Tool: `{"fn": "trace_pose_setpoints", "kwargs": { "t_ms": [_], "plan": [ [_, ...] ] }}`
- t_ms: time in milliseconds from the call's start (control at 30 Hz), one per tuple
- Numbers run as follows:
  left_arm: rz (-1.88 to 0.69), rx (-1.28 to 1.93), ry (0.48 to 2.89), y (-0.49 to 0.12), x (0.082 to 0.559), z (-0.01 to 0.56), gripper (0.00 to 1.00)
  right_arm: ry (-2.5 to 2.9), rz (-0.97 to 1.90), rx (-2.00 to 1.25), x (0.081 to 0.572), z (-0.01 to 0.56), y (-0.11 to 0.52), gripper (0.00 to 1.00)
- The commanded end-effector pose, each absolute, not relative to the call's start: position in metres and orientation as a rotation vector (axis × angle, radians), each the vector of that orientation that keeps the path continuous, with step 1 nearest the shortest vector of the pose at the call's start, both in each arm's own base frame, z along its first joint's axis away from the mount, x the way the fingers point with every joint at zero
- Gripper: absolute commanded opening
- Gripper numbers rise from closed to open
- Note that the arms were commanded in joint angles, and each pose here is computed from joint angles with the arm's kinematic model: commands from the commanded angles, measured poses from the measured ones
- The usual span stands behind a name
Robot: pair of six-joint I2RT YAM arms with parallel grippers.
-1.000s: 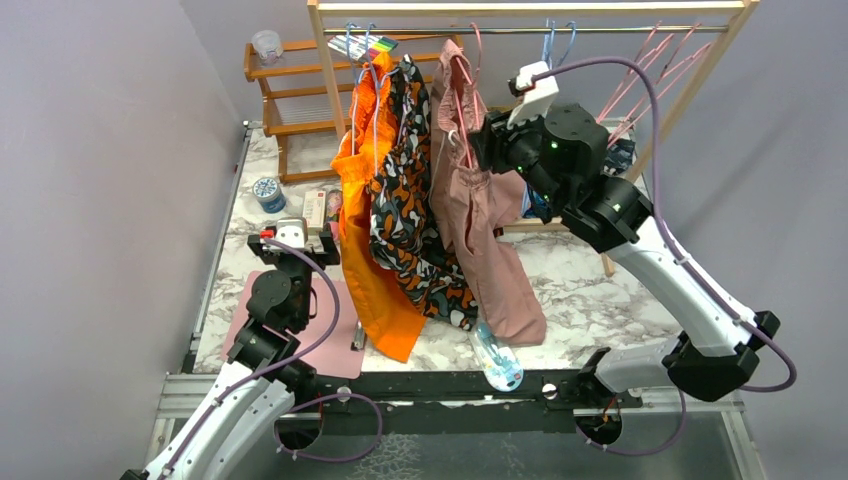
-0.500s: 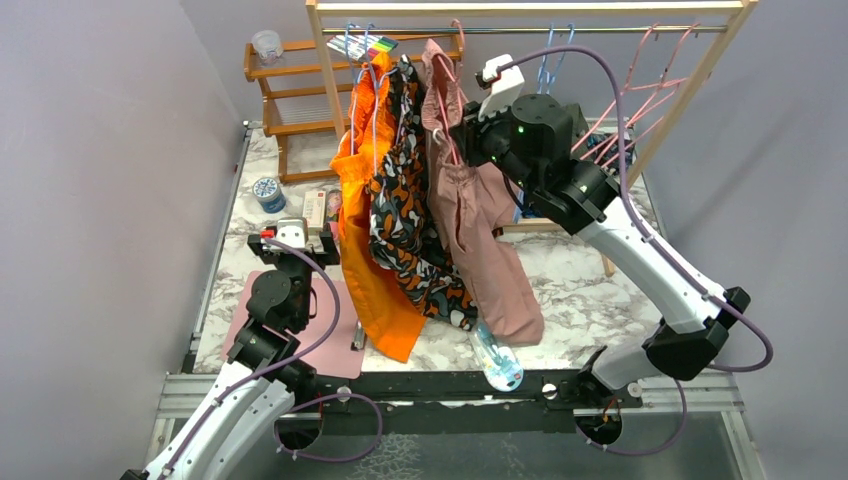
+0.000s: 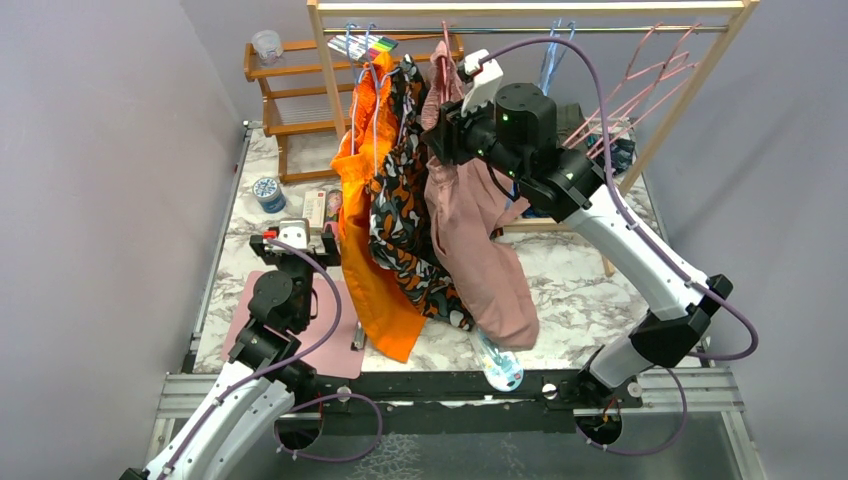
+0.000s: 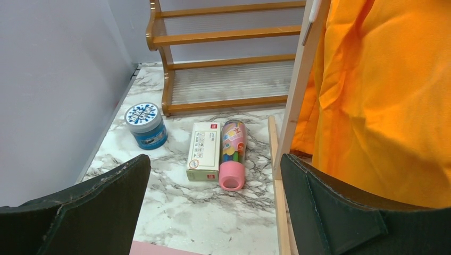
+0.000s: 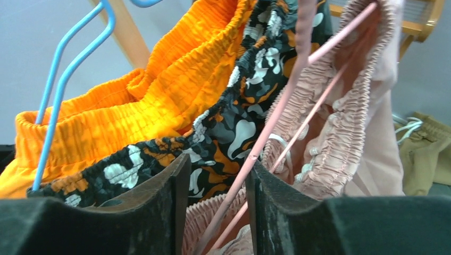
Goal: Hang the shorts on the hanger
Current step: Place the hanger at the clothesline, then reset both arms
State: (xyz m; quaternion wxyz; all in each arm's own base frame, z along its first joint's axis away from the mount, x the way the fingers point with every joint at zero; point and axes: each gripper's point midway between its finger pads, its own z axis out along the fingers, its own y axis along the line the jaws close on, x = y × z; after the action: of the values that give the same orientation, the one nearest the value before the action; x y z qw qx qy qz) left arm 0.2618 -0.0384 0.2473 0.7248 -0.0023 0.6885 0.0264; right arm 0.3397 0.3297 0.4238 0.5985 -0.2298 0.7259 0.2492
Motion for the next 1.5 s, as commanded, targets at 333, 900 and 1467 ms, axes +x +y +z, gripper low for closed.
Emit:
{"fn": "trace_pose_setpoints", "kwargs": {
  "t_ms": [333,900,1467],
  "plan": [
    [0.098,-0.07,1.527,-0.027,0.26,0.252,0.97,1.546,0.793,-0.564,0.273,0.478,0.304,0.69],
    [0.024,-0.428,1.711,-0.005,0.23,0.241,0.99,1.492,0.701,-0.404,0.199,0.445,0.189,1.0],
    [0.063,-0.591,1.785,-0.004,0.237,0.207,0.99,1.581,0.923,-0.591,0.134,0.326,0.192,1.0]
  ]
}}
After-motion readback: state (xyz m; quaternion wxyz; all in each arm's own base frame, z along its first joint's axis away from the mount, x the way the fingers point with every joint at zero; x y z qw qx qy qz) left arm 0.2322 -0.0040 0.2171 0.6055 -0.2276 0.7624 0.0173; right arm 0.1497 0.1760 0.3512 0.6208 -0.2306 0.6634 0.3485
